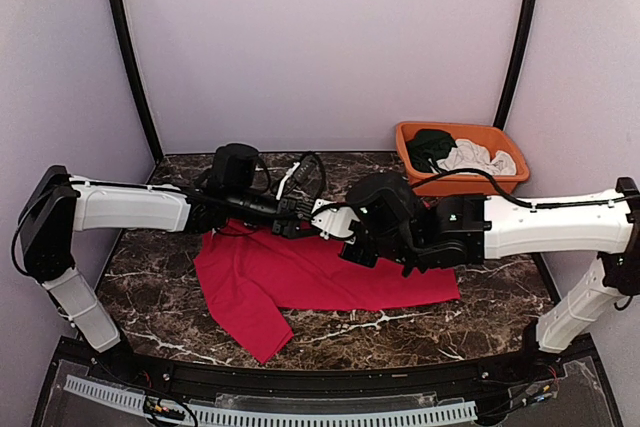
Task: Pin the brooch onto the clothing
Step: Pass from the right arm to the left
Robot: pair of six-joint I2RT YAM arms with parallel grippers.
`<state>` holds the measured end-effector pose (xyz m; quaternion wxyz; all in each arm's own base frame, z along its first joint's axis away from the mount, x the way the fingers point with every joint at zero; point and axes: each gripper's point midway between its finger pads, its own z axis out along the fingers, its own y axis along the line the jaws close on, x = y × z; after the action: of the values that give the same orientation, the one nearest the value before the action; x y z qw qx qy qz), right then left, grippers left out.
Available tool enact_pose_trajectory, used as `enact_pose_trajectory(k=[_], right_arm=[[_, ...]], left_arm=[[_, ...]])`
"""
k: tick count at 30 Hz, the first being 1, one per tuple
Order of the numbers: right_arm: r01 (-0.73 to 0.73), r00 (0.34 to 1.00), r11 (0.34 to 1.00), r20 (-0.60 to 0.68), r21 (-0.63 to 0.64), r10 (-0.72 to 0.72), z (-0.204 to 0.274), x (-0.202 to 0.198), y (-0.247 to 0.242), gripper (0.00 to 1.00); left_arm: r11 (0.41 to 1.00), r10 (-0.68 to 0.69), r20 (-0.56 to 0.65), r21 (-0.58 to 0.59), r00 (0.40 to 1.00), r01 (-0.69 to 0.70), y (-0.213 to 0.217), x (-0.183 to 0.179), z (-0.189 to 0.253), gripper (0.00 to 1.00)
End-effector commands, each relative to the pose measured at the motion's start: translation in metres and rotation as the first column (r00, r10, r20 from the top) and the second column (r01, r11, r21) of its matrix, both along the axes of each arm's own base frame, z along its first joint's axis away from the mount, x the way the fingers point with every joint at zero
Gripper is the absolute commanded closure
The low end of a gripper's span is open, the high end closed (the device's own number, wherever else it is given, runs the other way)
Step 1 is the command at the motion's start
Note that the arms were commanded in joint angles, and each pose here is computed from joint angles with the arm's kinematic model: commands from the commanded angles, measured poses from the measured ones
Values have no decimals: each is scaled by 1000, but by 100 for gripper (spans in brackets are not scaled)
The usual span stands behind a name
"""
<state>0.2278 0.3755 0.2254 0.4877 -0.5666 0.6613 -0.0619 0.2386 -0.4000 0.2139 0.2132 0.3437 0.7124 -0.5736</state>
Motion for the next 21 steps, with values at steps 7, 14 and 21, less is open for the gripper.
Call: enact_pose_trajectory(k=[7,14,21], right_arm=[[8,1000,1000,-22,4,-8,-1,3,6,100],[7,1000,1000,-23,6,-7,0,3,6,100],[19,999,1000,-26,17,-18,3,3,5,100]], left_arm=[[999,-33,25,-32,999,34,-5,-4,12,79],[999,-32,22,-21,999,33,-5,-3,9,98],[1000,-15,32,-12,999,15,-4,-1,8,99]])
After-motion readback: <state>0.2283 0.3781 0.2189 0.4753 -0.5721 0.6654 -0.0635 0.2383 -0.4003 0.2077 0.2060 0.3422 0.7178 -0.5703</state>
